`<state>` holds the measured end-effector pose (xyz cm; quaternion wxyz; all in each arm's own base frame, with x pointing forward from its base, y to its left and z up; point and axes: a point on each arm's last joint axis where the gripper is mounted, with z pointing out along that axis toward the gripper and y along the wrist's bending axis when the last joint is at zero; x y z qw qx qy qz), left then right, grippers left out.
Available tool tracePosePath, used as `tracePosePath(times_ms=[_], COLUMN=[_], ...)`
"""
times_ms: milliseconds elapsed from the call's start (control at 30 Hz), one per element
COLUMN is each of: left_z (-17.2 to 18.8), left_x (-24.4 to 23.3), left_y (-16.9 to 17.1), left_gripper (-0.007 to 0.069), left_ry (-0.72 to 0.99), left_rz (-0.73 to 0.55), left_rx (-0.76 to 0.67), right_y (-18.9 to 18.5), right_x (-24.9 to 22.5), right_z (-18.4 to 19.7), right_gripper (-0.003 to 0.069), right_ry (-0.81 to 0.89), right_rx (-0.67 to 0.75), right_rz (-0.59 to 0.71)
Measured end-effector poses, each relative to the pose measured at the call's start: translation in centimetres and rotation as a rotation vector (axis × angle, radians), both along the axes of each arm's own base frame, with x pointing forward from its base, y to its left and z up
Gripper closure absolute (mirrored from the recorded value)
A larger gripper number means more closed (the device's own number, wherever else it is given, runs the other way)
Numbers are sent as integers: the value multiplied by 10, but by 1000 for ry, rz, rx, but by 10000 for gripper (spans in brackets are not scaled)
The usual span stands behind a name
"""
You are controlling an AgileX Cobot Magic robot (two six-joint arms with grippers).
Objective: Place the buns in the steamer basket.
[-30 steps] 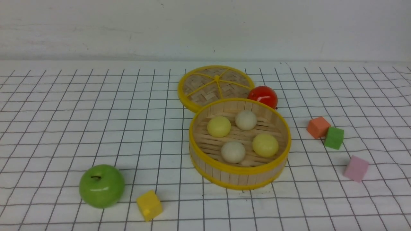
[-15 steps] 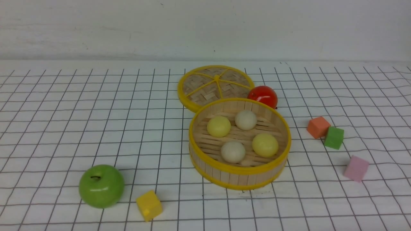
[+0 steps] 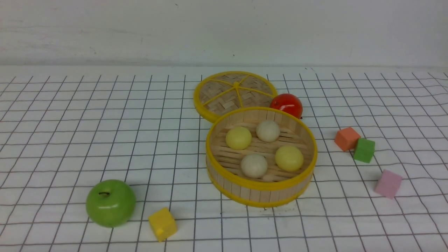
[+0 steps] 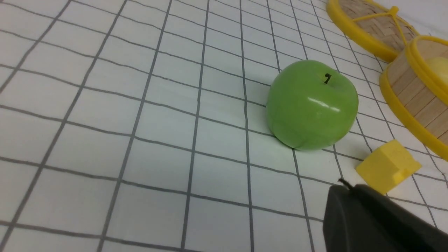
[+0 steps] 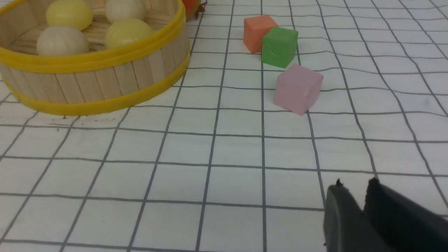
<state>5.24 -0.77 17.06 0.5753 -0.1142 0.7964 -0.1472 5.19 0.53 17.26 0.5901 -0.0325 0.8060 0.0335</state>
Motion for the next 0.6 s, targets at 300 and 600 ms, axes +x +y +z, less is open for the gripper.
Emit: tracePosePath(times_ms=[300, 600], left_z=[0, 0], left_x=[0, 0], left_y=[0, 0], left_gripper=[630, 622], left_ry=[0, 0], left_rz=[0, 0], left_rx=[0, 0], right_y=[0, 0], right_x=[0, 0], right_z=[0, 0], right_gripper=[540, 533], right_ry=[0, 0], right_rx=[0, 0], right_rz=[0, 0])
